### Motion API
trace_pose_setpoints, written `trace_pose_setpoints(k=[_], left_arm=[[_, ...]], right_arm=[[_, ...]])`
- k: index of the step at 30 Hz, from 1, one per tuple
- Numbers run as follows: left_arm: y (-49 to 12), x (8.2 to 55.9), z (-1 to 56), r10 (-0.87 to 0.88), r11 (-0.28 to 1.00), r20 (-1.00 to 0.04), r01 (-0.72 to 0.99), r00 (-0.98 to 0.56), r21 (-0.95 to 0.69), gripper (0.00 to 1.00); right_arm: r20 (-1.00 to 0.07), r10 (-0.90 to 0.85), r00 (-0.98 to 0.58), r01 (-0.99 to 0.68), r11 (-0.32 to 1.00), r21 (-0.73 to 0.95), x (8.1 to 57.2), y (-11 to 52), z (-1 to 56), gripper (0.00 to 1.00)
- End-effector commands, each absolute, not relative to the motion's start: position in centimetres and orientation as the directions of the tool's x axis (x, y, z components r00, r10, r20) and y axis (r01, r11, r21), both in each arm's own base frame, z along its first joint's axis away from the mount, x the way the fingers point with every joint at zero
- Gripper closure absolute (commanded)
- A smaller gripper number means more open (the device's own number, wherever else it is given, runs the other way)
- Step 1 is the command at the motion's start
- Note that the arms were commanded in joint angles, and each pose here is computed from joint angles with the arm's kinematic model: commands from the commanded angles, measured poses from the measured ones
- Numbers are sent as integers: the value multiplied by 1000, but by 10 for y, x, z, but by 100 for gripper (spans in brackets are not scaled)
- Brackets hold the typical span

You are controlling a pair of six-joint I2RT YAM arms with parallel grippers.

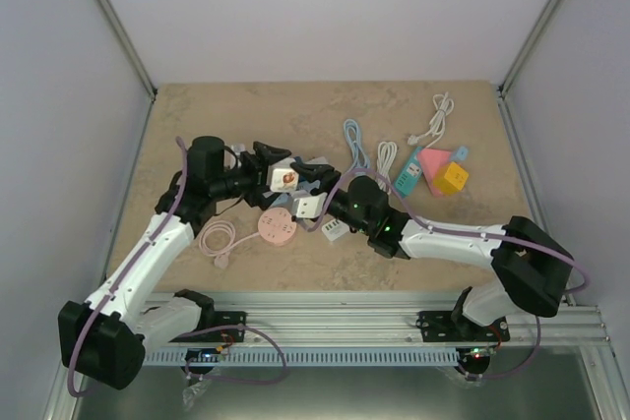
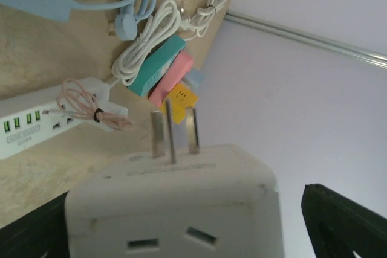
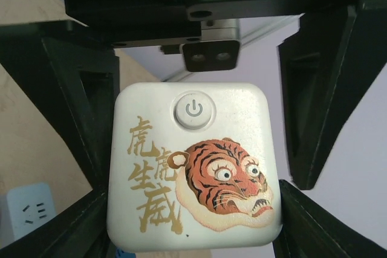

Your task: Insert the plug

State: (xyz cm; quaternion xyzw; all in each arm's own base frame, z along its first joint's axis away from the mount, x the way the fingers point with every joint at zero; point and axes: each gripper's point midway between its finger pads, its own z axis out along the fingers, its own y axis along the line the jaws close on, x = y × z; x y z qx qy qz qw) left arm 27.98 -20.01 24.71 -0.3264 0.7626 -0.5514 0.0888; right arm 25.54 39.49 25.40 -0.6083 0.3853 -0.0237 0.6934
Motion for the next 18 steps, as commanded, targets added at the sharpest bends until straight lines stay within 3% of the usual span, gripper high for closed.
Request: trace_pose_setpoints(k=[1, 7, 13, 18], left_arm=[[-200, 285, 272, -579, 255, 37, -224, -815, -941, 1], [-183, 294, 290, -596, 400, -252, -10, -763, -916, 1], [-189, 278, 337, -452, 470, -564, 352, -691, -809, 0], [-212, 252, 350, -297, 360, -633, 530, -715, -768, 0]], right_arm=[[-577, -427, 696, -460, 353, -815, 251, 386, 290, 59], [-710, -380, 593, -580, 410, -704, 250, 373, 290, 62], [-836, -314, 451, -698, 459, -549, 247, 357, 288, 62], [-903, -257, 344, -742, 516, -429, 246, 345, 297, 63]])
